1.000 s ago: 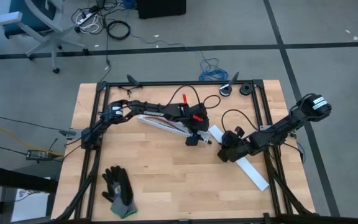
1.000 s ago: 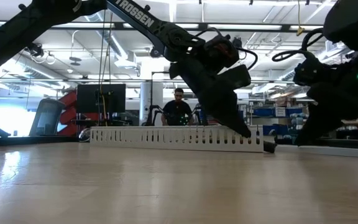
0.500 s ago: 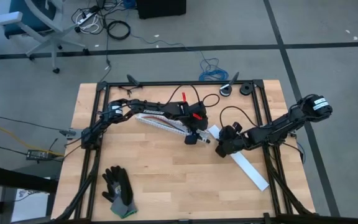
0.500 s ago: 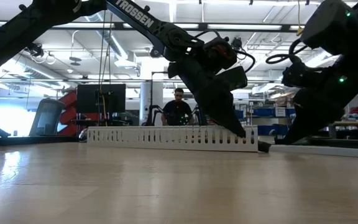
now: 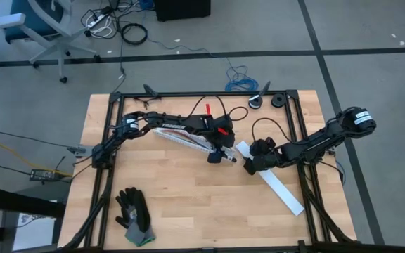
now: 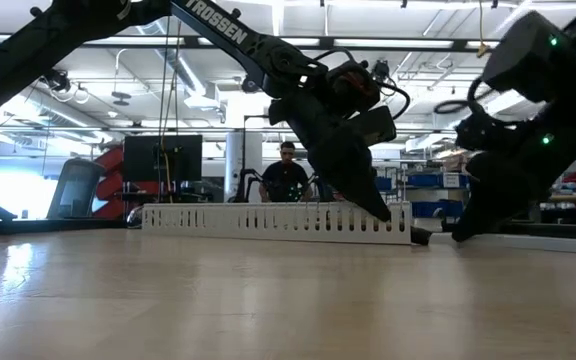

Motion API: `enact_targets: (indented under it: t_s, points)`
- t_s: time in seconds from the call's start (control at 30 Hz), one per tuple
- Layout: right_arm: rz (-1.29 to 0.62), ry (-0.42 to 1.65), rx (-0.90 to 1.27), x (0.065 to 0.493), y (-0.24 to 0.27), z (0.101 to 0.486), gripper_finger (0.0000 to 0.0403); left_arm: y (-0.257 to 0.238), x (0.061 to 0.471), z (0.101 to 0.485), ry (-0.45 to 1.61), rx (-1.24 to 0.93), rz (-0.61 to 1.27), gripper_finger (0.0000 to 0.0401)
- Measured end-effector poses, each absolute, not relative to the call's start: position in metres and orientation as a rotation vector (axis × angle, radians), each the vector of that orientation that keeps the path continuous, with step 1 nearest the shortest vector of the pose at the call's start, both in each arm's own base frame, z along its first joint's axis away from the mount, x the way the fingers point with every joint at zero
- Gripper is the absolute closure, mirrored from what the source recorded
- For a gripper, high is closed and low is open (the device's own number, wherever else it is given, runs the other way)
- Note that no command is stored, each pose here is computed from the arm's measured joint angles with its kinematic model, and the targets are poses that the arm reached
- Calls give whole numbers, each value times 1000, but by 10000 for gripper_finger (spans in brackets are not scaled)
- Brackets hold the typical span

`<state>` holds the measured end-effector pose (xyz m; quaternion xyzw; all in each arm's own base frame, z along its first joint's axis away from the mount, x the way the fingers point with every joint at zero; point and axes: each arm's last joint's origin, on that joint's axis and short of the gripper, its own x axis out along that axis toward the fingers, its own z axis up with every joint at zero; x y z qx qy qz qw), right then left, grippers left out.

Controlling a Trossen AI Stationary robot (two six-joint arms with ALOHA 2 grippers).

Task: Ziptie cables
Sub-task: Close the white cable duct with the cover

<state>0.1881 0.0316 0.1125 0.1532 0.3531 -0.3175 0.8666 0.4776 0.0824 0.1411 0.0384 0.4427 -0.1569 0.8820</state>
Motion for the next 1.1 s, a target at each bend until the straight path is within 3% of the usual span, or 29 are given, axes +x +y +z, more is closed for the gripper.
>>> enact_targets:
  t_s: [0.23, 0.57, 1.1]
  points:
    - [-634, 596, 386, 176, 28, 98, 91, 92, 473, 140, 945, 52, -345, 182]
    - [-596, 664, 267, 172, 25, 93, 138, 111, 466, 138, 963, 39, -329, 182]
    - [-597, 677, 206, 175, 14, 94, 160, 127, 461, 137, 973, 42, -304, 182]
